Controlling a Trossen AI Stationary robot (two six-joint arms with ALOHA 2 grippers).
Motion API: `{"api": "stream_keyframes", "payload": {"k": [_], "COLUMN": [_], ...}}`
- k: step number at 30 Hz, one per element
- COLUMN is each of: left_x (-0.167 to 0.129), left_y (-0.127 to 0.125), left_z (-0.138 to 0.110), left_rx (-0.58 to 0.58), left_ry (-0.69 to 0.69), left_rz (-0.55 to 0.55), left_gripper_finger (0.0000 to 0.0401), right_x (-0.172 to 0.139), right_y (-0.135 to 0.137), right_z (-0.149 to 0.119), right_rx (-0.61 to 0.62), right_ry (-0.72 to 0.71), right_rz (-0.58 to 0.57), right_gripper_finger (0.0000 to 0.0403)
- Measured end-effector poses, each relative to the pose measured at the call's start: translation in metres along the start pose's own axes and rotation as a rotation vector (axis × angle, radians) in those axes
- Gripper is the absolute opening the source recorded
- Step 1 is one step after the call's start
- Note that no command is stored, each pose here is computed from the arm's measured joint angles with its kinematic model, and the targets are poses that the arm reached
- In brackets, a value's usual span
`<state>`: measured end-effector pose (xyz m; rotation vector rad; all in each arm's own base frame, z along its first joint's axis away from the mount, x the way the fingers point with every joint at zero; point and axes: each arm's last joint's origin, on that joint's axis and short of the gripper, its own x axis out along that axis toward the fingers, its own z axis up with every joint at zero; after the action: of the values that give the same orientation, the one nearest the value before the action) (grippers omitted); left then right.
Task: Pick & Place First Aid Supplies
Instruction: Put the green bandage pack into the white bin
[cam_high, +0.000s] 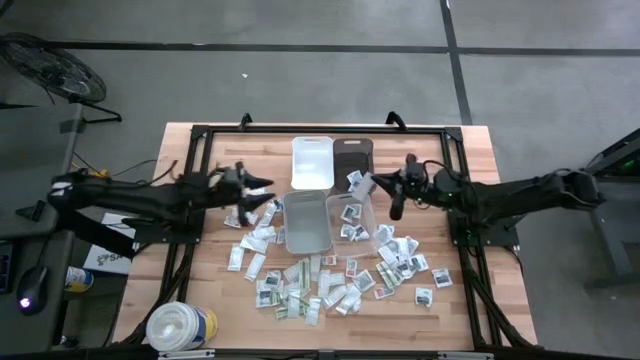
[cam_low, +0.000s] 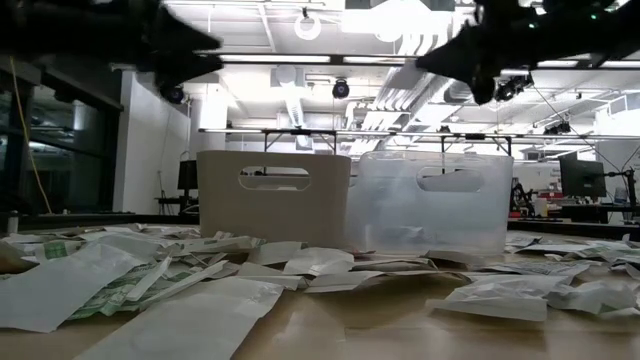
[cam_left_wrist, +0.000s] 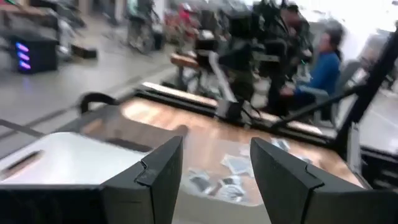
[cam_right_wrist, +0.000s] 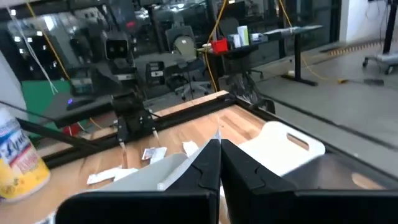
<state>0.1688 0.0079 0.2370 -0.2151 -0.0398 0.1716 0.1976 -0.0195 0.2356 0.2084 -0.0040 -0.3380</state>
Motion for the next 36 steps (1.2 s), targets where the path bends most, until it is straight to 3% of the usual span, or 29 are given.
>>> {"api": "stream_keyframes", "payload": {"k": [7,15,21,31,36], "left_x": [0.078,0.137,0.163,0.187,0.187], "left_y": [-0.001,0.021,0.023,0.025,0.026], "left_z": [0.036,0.047,0.057,0.056,0.054], "left_rx": [0.031,-0.004,-0.006,-0.047,-0.063], "left_ry": [0.099,0.174,0.171,0.186,0.212], "left_rz": [-0.114,-0.226,-0.297,-0.288,-0.259], "left_gripper_finger": [0.0189,0.0188,0.0188,0.0185,0.0126], "right_x": [0.031,0.048,0.055,0.062,0.062], "right_y": [0.014,0.025,0.031,0.034,0.034], "right_z": [0.031,0.072,0.089,0.090,0.090], "right_rx": [-0.183,-0.362,-0.441,-0.475,-0.475], "right_ry": [0.049,0.174,0.170,0.175,0.174], "right_rz": [0.049,0.054,0.089,0.106,0.094], "right_gripper_finger": [0.0000,0.0000,0.0000,0.0000,0.0000]}}
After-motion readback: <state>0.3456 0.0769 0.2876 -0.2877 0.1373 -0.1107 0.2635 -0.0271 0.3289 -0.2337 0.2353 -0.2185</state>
